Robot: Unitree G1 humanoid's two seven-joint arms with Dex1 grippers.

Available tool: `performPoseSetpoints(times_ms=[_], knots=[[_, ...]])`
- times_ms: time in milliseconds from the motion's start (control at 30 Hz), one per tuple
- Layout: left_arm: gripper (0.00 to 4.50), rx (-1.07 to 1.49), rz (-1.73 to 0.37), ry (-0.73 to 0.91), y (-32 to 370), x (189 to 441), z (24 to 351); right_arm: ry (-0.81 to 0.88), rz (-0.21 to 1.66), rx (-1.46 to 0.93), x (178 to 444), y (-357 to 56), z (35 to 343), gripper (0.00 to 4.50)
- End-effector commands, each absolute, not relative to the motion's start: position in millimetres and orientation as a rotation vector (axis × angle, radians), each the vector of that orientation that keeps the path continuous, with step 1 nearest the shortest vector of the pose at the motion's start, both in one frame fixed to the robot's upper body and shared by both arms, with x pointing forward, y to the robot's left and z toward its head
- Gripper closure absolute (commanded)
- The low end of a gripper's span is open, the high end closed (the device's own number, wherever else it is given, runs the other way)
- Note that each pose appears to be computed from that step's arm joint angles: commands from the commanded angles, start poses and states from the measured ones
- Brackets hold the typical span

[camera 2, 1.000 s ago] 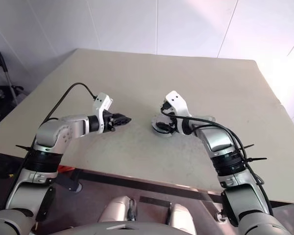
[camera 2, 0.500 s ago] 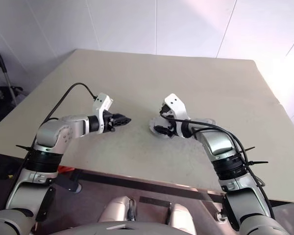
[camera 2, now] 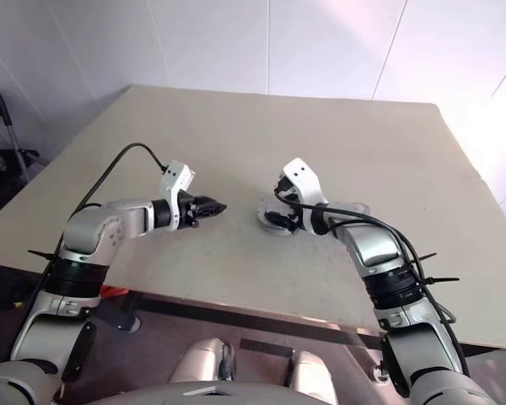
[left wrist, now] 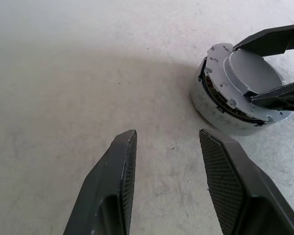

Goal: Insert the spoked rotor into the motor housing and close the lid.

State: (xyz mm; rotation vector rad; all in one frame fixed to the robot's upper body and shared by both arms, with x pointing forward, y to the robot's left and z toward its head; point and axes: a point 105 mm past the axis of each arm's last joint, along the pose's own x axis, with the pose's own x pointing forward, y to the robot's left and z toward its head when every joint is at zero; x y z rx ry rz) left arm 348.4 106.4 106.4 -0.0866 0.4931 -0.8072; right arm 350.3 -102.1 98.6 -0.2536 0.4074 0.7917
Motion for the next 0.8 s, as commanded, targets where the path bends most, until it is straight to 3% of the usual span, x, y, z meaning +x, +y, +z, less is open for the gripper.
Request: performPoseSetpoints(times_ms=[33, 233, 800], knots=[[2.37, -0.069, -0.823, 0.457, 102.9, 348.7, 116.0, 0.275, 0.801, -0.269, 355.0, -98.6, 130.9, 1.33], [2.37, -0.069, -0.822, 0.455, 103.2, 349.6, 116.7, 0.348, 0.789, -0.312, 353.4, -105.4, 110.8, 1.33], [2.37, -0.078, -0.827, 0.453, 103.3, 348.7, 117.6, 0.417, 0.761, -0.364, 354.1, -113.0, 92.2, 1.33]])
